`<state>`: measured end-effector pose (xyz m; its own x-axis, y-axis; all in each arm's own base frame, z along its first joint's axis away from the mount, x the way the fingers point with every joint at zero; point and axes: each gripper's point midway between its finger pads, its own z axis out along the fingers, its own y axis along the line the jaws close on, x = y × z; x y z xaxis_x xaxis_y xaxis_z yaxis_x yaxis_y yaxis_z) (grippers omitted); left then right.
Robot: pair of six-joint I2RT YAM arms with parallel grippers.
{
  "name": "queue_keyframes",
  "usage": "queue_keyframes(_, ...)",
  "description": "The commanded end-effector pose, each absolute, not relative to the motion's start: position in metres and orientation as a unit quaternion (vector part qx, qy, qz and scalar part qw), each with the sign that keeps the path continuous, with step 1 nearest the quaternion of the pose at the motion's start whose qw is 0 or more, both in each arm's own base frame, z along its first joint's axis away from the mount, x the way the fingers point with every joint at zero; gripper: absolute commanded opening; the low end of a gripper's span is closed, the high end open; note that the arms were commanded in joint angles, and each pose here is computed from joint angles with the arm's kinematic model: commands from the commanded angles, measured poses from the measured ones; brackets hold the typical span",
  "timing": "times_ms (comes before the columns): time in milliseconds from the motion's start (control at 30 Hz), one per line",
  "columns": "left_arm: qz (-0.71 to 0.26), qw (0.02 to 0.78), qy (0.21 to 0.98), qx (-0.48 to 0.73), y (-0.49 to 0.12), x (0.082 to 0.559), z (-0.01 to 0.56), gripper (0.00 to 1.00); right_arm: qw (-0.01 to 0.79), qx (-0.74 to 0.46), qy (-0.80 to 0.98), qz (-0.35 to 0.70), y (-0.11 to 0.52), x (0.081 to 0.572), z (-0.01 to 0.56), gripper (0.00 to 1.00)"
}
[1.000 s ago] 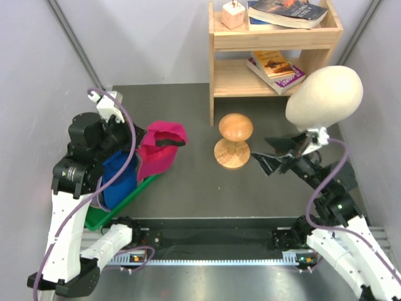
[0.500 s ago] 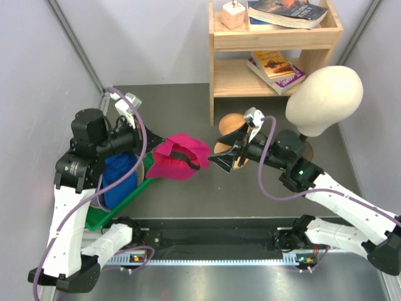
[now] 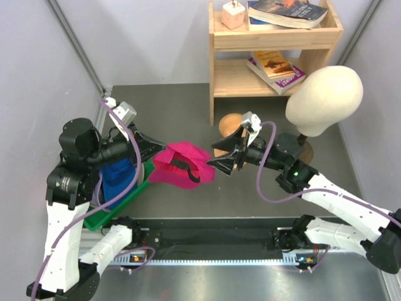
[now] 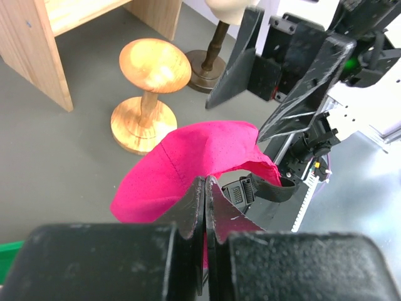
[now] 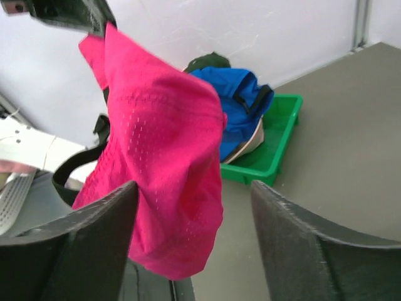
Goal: Stack the hats
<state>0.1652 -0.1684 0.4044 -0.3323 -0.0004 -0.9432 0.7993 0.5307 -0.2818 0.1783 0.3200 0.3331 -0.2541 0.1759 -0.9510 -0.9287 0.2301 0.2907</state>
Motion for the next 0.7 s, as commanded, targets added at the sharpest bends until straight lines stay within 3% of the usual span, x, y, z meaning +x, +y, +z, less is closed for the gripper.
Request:
queue_keyframes(0, -0.395, 0.537, 0.679, 0.308, -0.171, 0.160, 0.424, 0.00, 0.516, -0.357, 0.545, 0.556, 0.325, 0.160, 0.339, 0.68)
queue_keyframes(33, -0.394, 0.538, 0.679, 0.307, -0.171, 0.160, 0.424, 0.00, 0.511, -0.362, 0.544, 0.559, 0.326, 0.158, 0.336, 0.66)
queue_keyframes(133, -0.393, 0.539, 0.679, 0.307, -0.170, 0.160, 0.423, 0.00, 0.498, -0.377, 0.532, 0.572, 0.327, 0.149, 0.335, 0.48)
queue_keyframes(167, -0.393, 0.540, 0.678, 0.307, -0.170, 0.159, 0.424, 0.00, 0.497, -0.378, 0.530, 0.574, 0.327, 0.148, 0.334, 0.33)
queue_keyframes(300, -0.385, 0.542, 0.684, 0.300, -0.169, 0.164, 0.420, 0.00, 0.507, -0.371, 0.525, 0.574, 0.324, 0.147, 0.340, 0.00)
queue_keyframes(667, -0.398, 0.562, 0.687, 0.232, -0.178, 0.232, 0.427, 0.00, 0.646, -0.276, 0.566, 0.432, 0.261, 0.183, 0.422, 0.00)
